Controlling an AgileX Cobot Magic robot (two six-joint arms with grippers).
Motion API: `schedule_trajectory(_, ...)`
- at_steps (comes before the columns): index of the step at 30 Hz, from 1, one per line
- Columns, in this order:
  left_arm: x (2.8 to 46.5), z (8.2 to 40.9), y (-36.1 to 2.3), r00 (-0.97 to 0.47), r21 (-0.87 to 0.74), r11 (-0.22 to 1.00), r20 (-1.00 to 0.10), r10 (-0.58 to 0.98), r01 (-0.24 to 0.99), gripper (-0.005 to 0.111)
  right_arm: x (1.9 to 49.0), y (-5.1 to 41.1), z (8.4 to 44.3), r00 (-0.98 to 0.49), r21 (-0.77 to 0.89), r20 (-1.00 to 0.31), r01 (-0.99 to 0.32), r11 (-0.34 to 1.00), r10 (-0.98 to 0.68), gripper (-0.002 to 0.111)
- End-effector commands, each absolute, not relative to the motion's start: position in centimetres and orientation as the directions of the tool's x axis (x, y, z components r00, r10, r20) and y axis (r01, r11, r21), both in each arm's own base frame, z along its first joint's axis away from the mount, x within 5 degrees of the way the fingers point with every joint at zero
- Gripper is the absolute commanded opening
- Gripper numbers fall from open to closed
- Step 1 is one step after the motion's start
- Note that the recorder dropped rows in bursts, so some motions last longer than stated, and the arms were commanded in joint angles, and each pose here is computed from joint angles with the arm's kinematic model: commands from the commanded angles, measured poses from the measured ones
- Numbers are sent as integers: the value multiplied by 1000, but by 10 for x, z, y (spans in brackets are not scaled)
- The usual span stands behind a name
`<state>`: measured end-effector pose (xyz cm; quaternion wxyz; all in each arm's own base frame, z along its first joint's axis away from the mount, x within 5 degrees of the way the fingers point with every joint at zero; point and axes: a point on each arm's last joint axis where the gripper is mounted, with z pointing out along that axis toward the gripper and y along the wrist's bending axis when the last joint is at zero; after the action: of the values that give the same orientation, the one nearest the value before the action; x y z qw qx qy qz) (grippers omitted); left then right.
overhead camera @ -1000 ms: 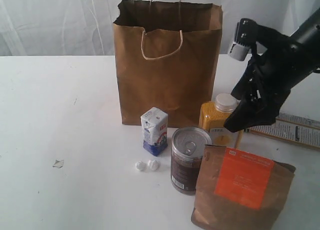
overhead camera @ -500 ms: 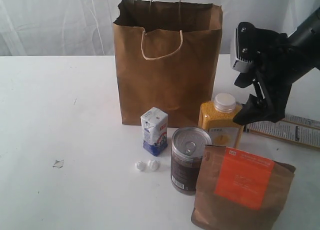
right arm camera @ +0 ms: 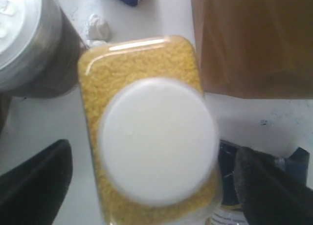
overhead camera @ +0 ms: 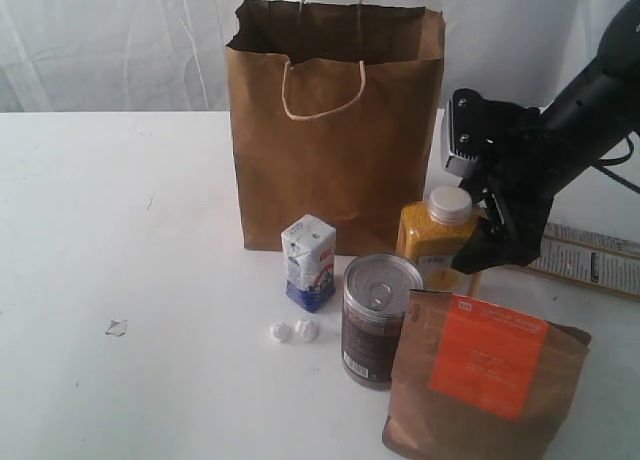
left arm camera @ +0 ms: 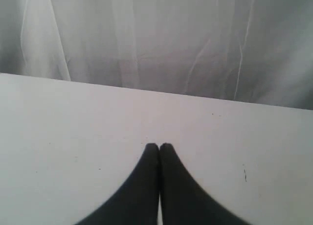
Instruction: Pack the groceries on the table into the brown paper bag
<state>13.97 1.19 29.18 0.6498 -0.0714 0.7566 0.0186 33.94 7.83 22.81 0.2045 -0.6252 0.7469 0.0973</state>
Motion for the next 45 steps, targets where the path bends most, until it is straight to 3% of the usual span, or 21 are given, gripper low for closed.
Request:
schedule_trajectory(1, 134, 293, 9, -128, -48, 994, -990, -60, -96, 0, 345, 81, 217, -161, -90, -455, -970, 225, -876, 82)
schedule_trajectory(8, 134, 294, 6, -128, -52, 996, -990, -60, -66, 0, 350, 87, 206, -218, -31, -507, -962, 270, -834, 71)
schedule_trajectory(19, 134, 294, 5, -130, -53, 997, -990, -60, -56, 0, 344, 88, 205, -217, 32, -499, -972, 233, -839, 13)
schedule_trajectory(23, 134, 294, 5, -130, -54, 997, -990, -60, -53, 0, 337, 89, 206, -216, 95, -495, -976, 195, -842, 0)
schedule_trajectory(29, 120, 303, 5, -54, -56, 997, -997, -59, -49, 0, 325, 89, 223, -302, 178, -486, -953, 246, -820, 0)
schedule_trajectory(33, 100, 316, 9, 62, -66, 994, -996, -61, -90, 0, 323, 88, 236, -377, 166, -486, -926, 340, -789, 0)
schedule_trajectory(37, 81, 320, 7, 142, -46, 996, -989, -35, -76, 0, 320, 86, 242, -369, 143, -484, -928, 344, -793, 0)
schedule_trajectory(45, 83, 258, 2, -15, -32, 999, -999, -33, -20, 0, 320, 86, 243, -450, 181, -467, -891, 415, -761, 0)
